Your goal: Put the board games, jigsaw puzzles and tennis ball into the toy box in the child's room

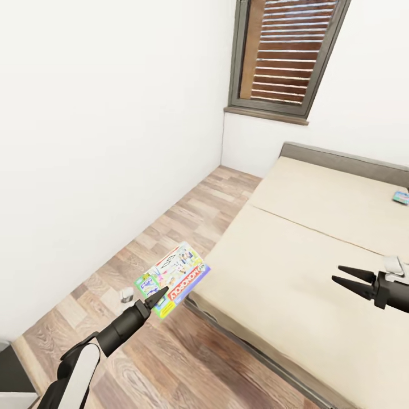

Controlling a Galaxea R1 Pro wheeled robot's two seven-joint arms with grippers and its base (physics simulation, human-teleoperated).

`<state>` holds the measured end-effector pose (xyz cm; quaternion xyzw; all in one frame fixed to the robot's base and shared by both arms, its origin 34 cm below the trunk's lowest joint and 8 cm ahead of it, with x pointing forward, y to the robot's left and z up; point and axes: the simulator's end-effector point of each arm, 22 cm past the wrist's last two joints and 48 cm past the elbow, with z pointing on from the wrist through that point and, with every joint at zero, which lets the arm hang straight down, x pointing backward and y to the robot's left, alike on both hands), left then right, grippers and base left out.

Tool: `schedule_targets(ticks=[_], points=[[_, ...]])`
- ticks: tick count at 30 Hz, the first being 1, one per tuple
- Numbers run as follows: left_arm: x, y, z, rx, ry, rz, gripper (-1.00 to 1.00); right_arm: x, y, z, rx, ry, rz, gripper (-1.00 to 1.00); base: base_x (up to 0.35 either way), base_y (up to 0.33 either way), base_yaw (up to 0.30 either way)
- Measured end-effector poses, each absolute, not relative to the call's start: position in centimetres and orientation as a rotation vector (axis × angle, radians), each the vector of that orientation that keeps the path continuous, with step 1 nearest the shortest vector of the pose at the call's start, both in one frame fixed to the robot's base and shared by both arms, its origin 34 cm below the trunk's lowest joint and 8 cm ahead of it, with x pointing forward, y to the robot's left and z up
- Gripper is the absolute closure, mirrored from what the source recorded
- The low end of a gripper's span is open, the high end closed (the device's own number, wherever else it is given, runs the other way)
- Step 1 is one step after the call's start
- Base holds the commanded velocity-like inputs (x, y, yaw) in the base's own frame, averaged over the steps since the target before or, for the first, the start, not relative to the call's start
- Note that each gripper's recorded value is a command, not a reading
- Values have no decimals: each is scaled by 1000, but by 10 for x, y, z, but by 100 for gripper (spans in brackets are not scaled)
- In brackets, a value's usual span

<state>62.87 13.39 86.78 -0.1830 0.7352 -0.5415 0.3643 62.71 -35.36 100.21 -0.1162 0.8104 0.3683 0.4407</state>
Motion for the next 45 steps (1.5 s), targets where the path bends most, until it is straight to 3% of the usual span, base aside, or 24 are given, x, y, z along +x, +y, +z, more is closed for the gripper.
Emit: schedule_targets(ticks=[24, 45], points=[[626, 130, 912, -452, 1860, -1397, 100, 616, -340, 1039, -226, 2024, 995, -100, 0, 0, -92], [620, 132, 939, -444, 1849, -1394, 100, 610, -318, 1049, -229, 2047, 1027, -100, 0, 0, 55]])
